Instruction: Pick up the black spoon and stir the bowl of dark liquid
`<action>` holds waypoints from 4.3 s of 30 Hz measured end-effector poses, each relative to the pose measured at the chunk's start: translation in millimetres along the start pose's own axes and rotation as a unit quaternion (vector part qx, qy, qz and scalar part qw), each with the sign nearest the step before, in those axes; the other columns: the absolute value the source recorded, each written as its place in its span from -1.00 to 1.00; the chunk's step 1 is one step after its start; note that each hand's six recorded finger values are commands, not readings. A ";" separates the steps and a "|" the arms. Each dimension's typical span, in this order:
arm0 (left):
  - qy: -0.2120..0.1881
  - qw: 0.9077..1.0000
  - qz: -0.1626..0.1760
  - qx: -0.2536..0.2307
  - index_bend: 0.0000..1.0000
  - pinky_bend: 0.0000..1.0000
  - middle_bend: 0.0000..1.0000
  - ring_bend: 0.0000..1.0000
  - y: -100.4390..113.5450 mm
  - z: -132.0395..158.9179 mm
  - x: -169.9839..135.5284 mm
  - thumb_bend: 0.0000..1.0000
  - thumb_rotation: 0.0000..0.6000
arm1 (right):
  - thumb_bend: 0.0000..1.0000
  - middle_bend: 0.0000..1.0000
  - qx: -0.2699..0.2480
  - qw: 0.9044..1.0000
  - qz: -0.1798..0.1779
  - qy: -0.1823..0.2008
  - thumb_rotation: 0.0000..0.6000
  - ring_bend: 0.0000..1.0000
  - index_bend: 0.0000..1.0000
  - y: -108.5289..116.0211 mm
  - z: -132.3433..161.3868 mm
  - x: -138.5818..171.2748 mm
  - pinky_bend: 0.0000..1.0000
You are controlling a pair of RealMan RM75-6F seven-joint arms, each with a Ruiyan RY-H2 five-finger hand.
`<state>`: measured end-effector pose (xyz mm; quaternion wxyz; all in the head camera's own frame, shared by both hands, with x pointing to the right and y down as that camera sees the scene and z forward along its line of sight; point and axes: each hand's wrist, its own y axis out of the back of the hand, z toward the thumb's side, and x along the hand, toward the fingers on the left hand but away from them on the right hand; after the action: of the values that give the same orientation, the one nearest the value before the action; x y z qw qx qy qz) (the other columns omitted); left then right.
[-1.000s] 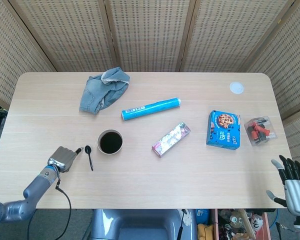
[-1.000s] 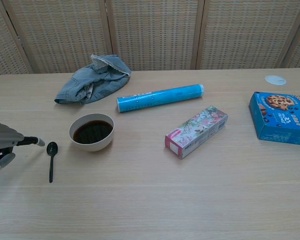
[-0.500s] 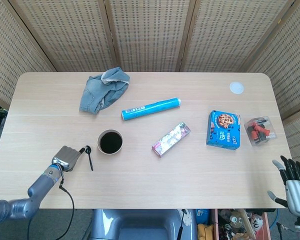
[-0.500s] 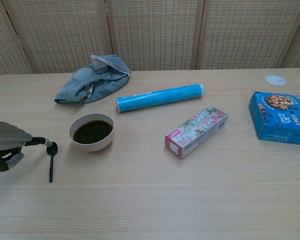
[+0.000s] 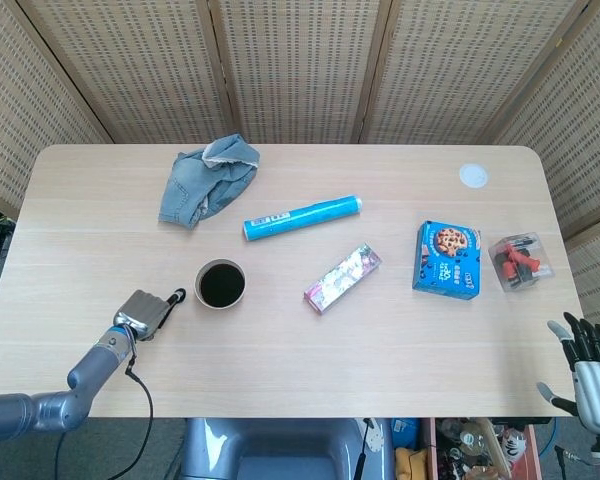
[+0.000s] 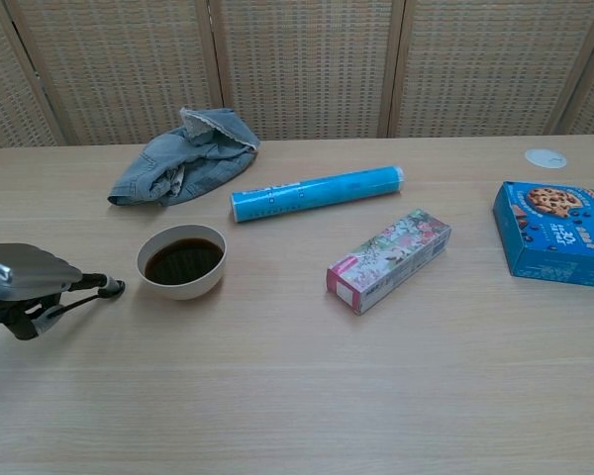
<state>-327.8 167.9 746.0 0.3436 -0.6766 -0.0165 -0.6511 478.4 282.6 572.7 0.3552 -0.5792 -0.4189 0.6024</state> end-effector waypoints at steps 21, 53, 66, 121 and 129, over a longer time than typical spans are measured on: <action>0.013 1.000 0.019 0.020 -0.90 0.40 0.69 0.55 0.6 -16.8 -9.5 0.53 1.00 | -0.57 -0.72 0.002 1.000 0.000 0.003 1.00 -1.00 -0.66 1.2 3.2 -0.7 -1.00; -0.029 1.000 -0.004 0.007 -0.90 0.40 0.69 0.55 -22.3 0.8 -43.3 0.53 1.00 | -0.57 -0.72 -0.001 1.000 -0.002 0.006 1.00 -1.00 -0.66 1.5 3.2 0.5 -1.00; -0.037 0.999 -0.016 0.010 -0.90 0.40 0.69 0.55 -31.5 7.9 -44.9 0.53 1.00 | -0.57 -0.72 -0.003 1.000 -0.003 0.002 1.00 -1.00 -0.66 1.3 -0.1 2.8 -1.00; 0.005 0.999 -0.031 -0.003 -0.90 0.40 0.69 0.55 -38.1 -25.7 -44.1 0.53 1.00 | -0.57 -0.72 -0.003 1.000 -0.002 0.000 1.00 -1.00 -0.66 1.2 -1.1 5.2 -1.00; 0.015 0.999 -0.036 -0.005 -0.90 0.40 0.69 0.55 -40.4 -30.4 -39.6 0.53 1.00 | -0.58 -0.72 -0.003 1.000 -0.002 -0.001 1.00 -1.00 -0.66 1.3 -1.2 5.3 -1.00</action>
<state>-379.2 200.8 726.1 0.3167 -0.6676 -0.0325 -0.6730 479.3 287.0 569.4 0.3544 -0.5791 -0.4224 0.6005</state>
